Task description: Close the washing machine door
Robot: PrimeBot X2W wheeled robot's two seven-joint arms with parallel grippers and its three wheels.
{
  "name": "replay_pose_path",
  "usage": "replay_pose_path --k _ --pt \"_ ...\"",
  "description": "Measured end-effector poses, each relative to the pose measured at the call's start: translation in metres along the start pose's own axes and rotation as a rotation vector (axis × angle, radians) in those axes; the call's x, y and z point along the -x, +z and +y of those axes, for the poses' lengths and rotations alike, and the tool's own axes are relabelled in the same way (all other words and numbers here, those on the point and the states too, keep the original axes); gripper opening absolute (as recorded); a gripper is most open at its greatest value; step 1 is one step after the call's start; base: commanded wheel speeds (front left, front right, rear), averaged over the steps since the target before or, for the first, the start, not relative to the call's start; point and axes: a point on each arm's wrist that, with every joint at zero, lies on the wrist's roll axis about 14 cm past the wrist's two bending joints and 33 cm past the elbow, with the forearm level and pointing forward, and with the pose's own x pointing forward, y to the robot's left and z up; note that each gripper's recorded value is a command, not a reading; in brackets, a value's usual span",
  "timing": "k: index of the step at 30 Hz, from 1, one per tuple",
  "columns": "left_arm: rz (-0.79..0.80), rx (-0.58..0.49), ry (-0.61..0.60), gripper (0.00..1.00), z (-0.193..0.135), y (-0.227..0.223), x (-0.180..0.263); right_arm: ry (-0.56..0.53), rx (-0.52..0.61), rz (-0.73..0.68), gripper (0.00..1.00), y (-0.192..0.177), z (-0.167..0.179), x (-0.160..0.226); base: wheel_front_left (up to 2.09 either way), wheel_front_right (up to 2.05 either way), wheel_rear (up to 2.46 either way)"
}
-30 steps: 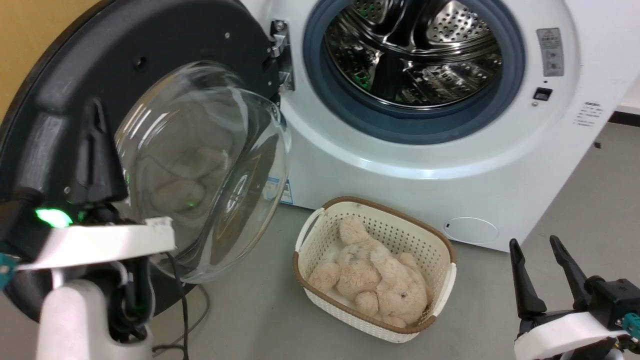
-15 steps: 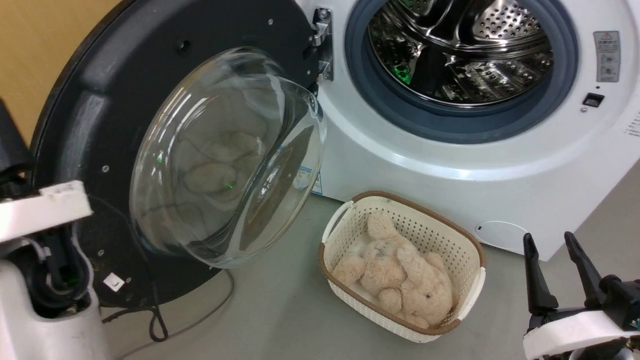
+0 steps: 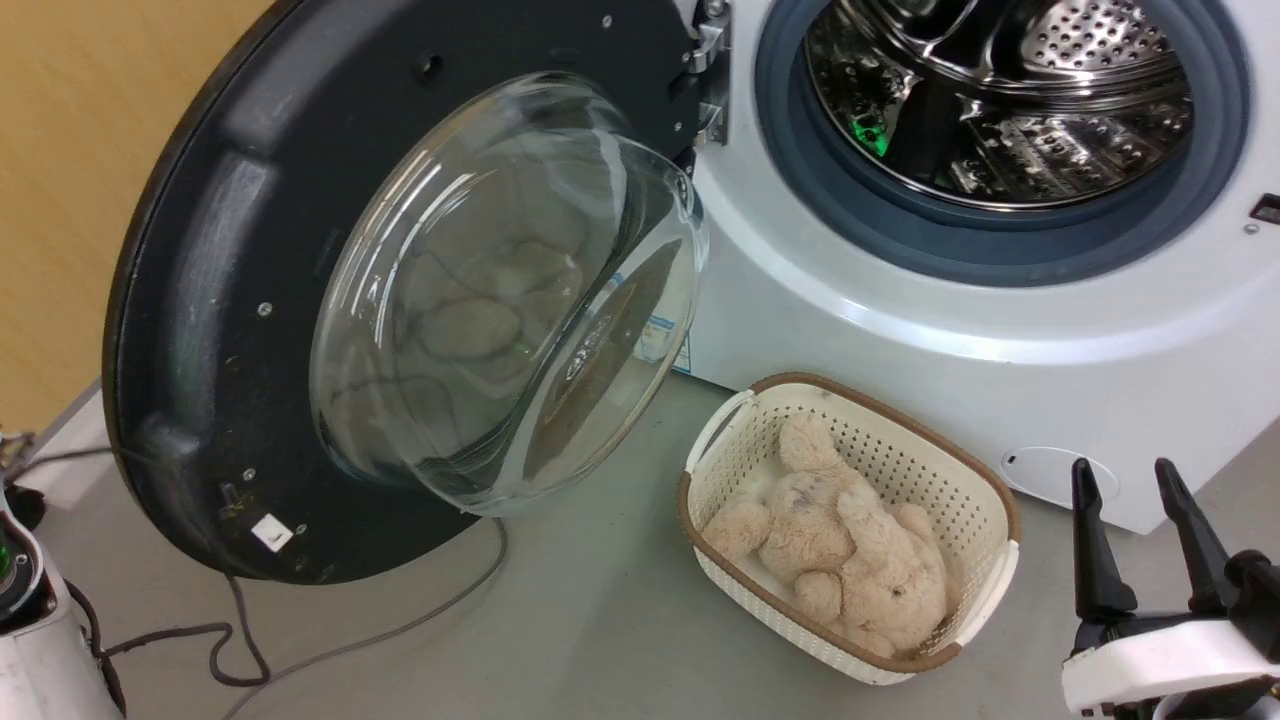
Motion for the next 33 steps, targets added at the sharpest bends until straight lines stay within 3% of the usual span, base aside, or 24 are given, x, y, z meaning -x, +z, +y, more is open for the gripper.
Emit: replay_pose_path --k 7,15,26,33 --pt "0.140 0.172 0.157 0.00 0.051 -0.025 0.010 0.010 -0.014 -0.012 1.00 -0.001 0.003 -0.007 0.00 0.00 0.00" --pt "0.326 0.332 0.213 0.00 0.075 -0.064 0.028 0.007 -0.021 -0.028 1.00 0.000 0.002 -0.011 0.00 0.00 0.00" --pt "0.504 0.458 0.191 0.00 0.071 -0.093 0.061 0.003 -0.040 -0.057 1.00 0.002 0.001 -0.017 0.00 0.00 0.00" --pt "0.600 0.544 0.118 0.00 0.052 -0.096 0.084 0.014 -0.060 -0.068 1.00 0.002 0.006 -0.022 0.00 0.00 0.00"
